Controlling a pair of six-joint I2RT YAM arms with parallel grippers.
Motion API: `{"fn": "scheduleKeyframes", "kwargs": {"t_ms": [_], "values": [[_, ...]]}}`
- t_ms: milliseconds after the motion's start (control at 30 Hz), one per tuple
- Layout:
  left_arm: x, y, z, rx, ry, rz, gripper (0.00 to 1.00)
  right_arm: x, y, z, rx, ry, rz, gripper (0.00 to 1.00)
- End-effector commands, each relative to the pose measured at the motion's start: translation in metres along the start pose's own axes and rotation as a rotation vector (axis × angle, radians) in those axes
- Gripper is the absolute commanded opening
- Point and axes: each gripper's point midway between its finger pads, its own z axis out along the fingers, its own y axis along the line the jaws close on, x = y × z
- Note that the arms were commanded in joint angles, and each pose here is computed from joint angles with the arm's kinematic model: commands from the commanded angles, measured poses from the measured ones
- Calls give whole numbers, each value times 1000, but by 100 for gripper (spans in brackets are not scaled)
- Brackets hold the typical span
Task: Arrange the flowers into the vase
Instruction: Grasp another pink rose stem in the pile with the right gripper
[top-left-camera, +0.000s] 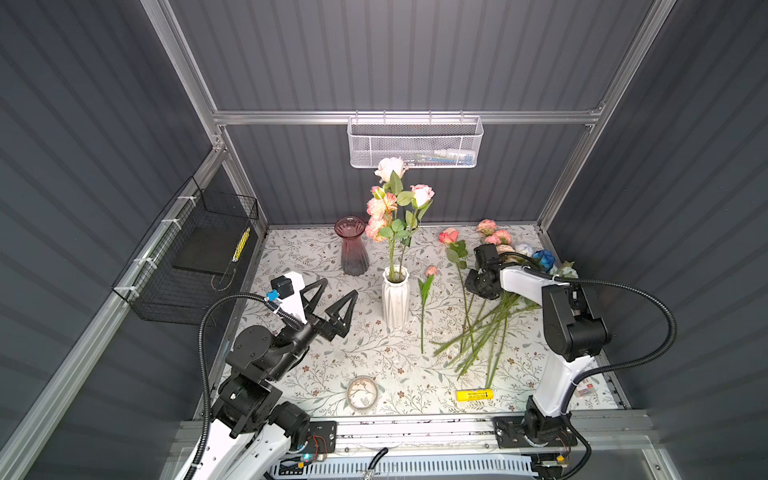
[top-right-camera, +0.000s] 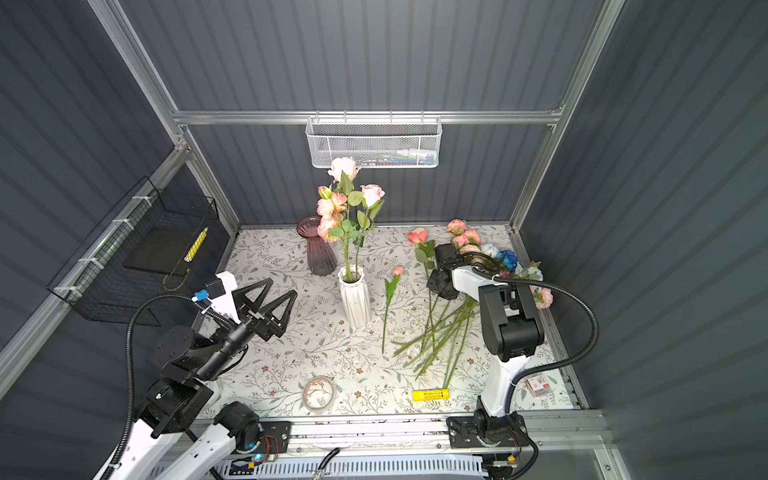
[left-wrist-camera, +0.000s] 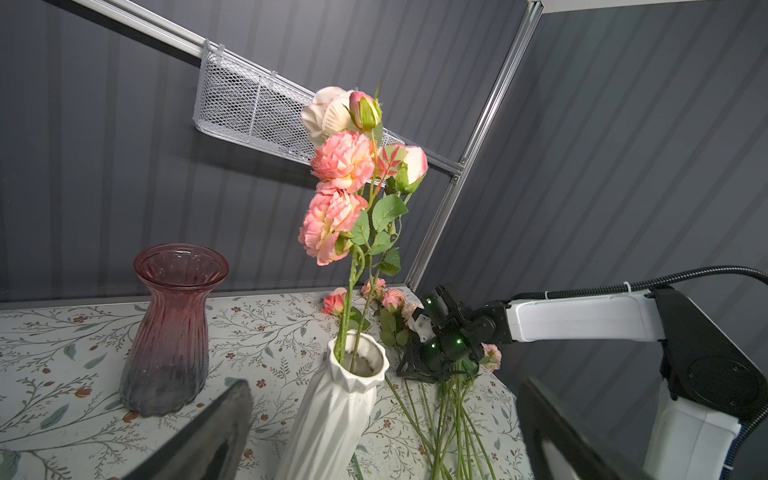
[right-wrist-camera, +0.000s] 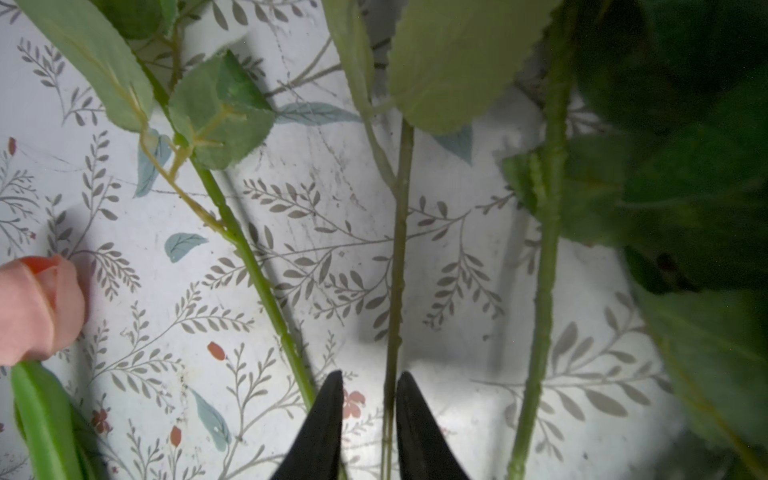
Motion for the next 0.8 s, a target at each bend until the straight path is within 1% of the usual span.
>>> {"fn": "scheduleKeyframes", "kwargs": {"t_ms": [0,233,333,433,467,600,700,767], "values": [[-5,2,-4,-16,-17,19,100,6,-5,2,32,52,-32,24],[-8,2,-5,-20,-23,18,100,7,-1,4,35,99,-72,21],[-9,2,-5,-22,-26,17,100,8,0,4,32,111,-83,13],[-10,2,-5,-22,-26,16,100,8,3,4,11,105,-94,3],[-10,1,-4,-20,-25,15,100,7,5,3,-7,96,-96,0],[-10,0,-3,-16,-20,13,100,-4,20,-12,-108,11,-102,0],[-12,0,-3,-13,-23,13,100,-14,29,-33,-174,-67,-98,0],[-13,-1,-3,-12,-27,14,100,-22,34,-55,-232,-147,-93,0]]}}
